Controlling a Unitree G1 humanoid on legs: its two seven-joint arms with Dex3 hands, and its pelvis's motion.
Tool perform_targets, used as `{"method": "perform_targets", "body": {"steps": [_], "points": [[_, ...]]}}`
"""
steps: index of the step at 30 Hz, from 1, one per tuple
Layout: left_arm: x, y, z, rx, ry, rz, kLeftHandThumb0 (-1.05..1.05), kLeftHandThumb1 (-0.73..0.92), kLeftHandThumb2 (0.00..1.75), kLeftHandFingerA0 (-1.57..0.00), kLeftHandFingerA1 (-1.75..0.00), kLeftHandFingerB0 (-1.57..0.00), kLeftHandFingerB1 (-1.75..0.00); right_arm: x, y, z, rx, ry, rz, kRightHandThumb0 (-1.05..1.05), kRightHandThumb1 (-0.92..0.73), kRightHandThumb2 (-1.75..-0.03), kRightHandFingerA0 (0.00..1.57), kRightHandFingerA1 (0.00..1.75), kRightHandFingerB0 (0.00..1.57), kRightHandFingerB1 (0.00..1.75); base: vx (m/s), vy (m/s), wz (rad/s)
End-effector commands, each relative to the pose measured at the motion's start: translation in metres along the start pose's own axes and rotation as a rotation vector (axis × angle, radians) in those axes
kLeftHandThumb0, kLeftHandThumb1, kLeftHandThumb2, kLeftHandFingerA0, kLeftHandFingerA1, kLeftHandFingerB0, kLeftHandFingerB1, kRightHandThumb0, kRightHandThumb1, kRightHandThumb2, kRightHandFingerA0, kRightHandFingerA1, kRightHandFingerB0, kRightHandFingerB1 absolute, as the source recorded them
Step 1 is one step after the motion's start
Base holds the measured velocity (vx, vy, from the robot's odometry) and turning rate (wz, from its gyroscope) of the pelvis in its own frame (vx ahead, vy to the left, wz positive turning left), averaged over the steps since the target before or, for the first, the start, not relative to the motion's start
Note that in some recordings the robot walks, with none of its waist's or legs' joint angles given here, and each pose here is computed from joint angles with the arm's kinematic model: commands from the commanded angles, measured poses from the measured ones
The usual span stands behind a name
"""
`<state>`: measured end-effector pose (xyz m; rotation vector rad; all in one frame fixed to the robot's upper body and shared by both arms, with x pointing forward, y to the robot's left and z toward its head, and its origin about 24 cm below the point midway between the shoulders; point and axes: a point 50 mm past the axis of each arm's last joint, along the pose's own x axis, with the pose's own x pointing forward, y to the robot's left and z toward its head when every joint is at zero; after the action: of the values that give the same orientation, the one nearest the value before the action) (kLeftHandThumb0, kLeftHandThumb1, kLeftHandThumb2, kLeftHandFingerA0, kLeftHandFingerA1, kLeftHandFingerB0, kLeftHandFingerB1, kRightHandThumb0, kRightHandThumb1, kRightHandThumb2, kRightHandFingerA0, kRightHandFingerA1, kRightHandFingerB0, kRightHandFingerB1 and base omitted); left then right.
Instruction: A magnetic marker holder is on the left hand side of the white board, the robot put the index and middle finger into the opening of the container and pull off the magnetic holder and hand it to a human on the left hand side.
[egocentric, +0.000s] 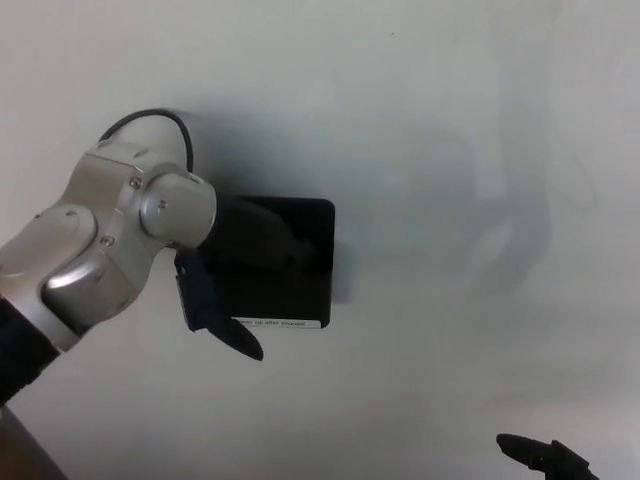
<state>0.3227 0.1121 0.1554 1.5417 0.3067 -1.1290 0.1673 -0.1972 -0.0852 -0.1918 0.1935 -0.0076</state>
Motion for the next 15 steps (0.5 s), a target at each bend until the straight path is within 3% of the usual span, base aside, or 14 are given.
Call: {"method": "perform_targets", "body": {"steps": [1,2,3,5,6,7,8,9,10,11,12,13,15], "points": [[0.007,-0.013,-0.018,0.103,0.131,0.024,-0.43,0.56,0.57,-0.74,-0.73,-0.28,-0.31,0.003,-0.004,0.000,0.007,0.005,-0.014,-0.51,-0.66,-0.63,0.72,0.51,0.56,0.45,0.00,0.000,0.00],[0.011,-0.017,-0.017,0.109,0.115,0.038,-0.43,0.56,0.57,-0.74,-0.73,-0.28,-0.31,0.002,-0.003,0.000,0.002,0.007,-0.012,-0.51,-0.66,-0.63,0.72,0.51,0.56,0.45,0.00,0.000,0.00],[0.015,-0.020,-0.016,0.128,0.104,0.050,-0.33,0.67,0.61,-0.76,-0.78,-0.41,-0.35,0.002,-0.003,-0.001,-0.001,0.008,-0.012,-0.51,-0.66,-0.63,0.72,0.51,0.56,0.45,0.00,0.000,0.00],[0.019,-0.024,-0.013,0.154,0.092,0.065,-0.33,0.67,0.61,-0.76,-0.78,-0.41,-0.35,0.001,-0.003,-0.001,-0.003,0.008,-0.012,-0.51,-0.66,-0.63,0.72,0.51,0.56,0.45,0.00,0.000,0.00],[0.025,-0.028,-0.011,0.160,0.084,0.060,-0.19,0.67,0.60,-0.87,-0.57,-0.53,-0.38,0.001,-0.003,-0.001,-0.009,0.006,-0.013,-0.51,-0.66,-0.63,0.73,0.51,0.57,0.45,0.00,0.000,0.00],[0.027,-0.029,-0.010,0.163,0.081,0.059,-0.19,0.67,0.60,-0.87,-0.57,-0.53,-0.38,0.001,-0.003,-0.001,-0.010,0.005,-0.013,-0.51,-0.66,-0.63,0.73,0.51,0.57,0.45,0.00,0.000,0.00],[0.030,-0.032,-0.008,0.183,0.079,0.056,-0.29,0.55,0.57,-0.97,-0.60,-0.78,-0.48,0.001,-0.003,-0.001,-0.004,0.009,-0.014,-0.50,-0.65,-0.63,0.74,0.51,0.57,0.45,0.00,0.000,0.00],[0.034,-0.034,-0.005,0.208,0.078,0.055,-0.29,0.55,0.57,-0.97,-0.60,-0.78,-0.48,0.000,-0.003,-0.002,0.004,0.014,-0.014,-0.50,-0.65,-0.63,0.74,0.51,0.57,0.45,0.00,0.000,0.00],[0.039,-0.038,-0.002,0.272,0.080,0.069,-0.34,0.52,0.55,-0.80,-0.84,-0.84,-0.54,0.001,-0.003,-0.001,0.010,0.012,-0.015,-0.47,-0.69,-0.61,0.76,0.49,0.60,0.45,0.00,0.000,0.00],[0.041,-0.039,-0.001,0.290,0.080,0.074,-0.34,0.52,0.55,-0.80,-0.84,-0.84,-0.54,0.002,-0.003,-0.001,0.012,0.011,-0.015,-0.47,-0.69,-0.61,0.76,0.49,0.60,0.45,0.00,0.000,0.00],[0.049,-0.044,0.000,0.312,0.097,0.087,-0.29,0.59,0.57,-0.71,-0.84,-0.70,-0.52,0.001,-0.003,0.000,0.008,0.008,-0.016,-0.50,-0.64,-0.64,0.75,0.51,0.57,0.46,0.00,0.000,0.00],[0.054,-0.047,0.001,0.317,0.107,0.096,-0.29,0.59,0.58,-0.72,-0.74,-0.68,-0.51,0.002,-0.003,0.000,0.007,0.006,-0.015,-0.47,-0.70,-0.61,0.76,0.49,0.59,0.44,0.00,0.000,0.00],[0.059,-0.050,0.001,0.325,0.111,0.114,-0.31,0.58,0.57,-0.76,-0.79,-0.70,-0.53,0.002,-0.003,0.000,0.014,0.006,-0.014,-0.50,-0.64,-0.64,0.75,0.52,0.56,0.46,0.00,0.000,0.00]]}}
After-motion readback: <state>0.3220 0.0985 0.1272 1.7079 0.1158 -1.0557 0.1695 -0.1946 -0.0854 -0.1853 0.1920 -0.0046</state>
